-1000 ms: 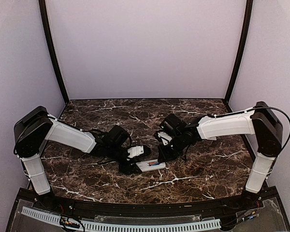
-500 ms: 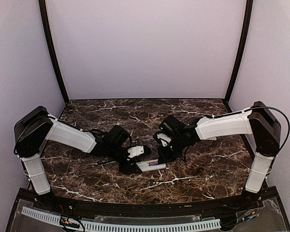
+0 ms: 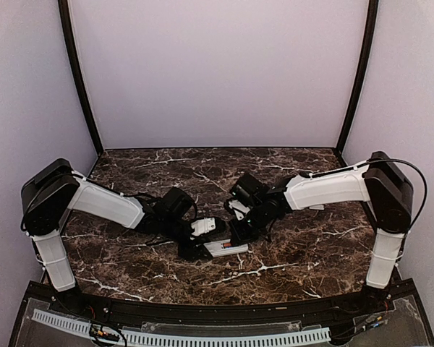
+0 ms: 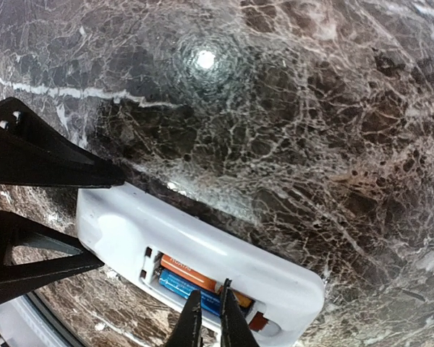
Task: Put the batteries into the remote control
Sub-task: Load the battery into the battery compartment, then pick up the battery cover at the center of the board.
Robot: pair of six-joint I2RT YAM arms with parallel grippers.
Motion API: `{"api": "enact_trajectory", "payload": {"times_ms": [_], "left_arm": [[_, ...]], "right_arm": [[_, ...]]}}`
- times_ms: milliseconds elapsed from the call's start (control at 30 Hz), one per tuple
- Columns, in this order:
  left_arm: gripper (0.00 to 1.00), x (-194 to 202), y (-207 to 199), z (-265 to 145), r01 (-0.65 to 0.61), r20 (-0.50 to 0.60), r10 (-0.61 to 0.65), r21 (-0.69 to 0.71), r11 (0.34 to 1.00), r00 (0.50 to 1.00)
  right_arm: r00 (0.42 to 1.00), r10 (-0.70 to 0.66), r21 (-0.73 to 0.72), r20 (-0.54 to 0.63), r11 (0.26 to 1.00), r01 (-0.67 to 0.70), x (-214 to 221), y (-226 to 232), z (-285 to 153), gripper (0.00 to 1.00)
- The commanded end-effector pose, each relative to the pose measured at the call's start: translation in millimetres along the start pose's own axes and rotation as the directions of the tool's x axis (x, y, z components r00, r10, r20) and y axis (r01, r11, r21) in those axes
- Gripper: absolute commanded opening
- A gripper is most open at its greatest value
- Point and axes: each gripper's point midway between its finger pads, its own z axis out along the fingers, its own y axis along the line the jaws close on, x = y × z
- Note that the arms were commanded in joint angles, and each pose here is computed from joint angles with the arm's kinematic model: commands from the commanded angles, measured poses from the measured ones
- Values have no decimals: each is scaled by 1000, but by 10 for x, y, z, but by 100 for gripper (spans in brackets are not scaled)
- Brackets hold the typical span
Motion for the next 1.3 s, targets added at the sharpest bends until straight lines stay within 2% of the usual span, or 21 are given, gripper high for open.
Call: {"api": "enact_trajectory", "payload": {"times_ms": [0,167,433,600,700,800,867,1000,1267], "left_arm": [[49,129,-78,67,29,-49,-28,36,999,998],[49,127,-76,68,29,-49,-27,37,999,998],[49,116,-77,69,27,-47,-25,37,999,999],[49,136,-82,68,32,-57,-29,39,999,998],[50,148,-89,60,35,-66,-32,42,999,997],[56,141,-90,51,31,-66,-29,43,999,997],[60,139,-88,43,30,-66,-27,41,999,997],[69,113,-82,22,26,-62,-24,37,999,998],[74,36,-51,-69,6,-50,-5,9,1000,999]], "right_arm": [[999,9,156,-51,988,-1,178,-229,74,11],[1000,-16,157,4,988,15,50,-170,-115,13],[995,-71,30,75,997,69,-189,180,-393,15],[992,-49,7,119,999,48,-283,71,-575,15],[985,-20,73,172,997,8,-387,-278,-793,22],[975,34,171,217,983,-72,-430,-853,-1039,36],[963,93,228,253,962,-153,-441,-1278,-1222,40],[929,184,368,320,880,-301,-443,-2068,-1531,43],[921,270,417,282,830,-371,-467,-2752,-1416,40]]}}
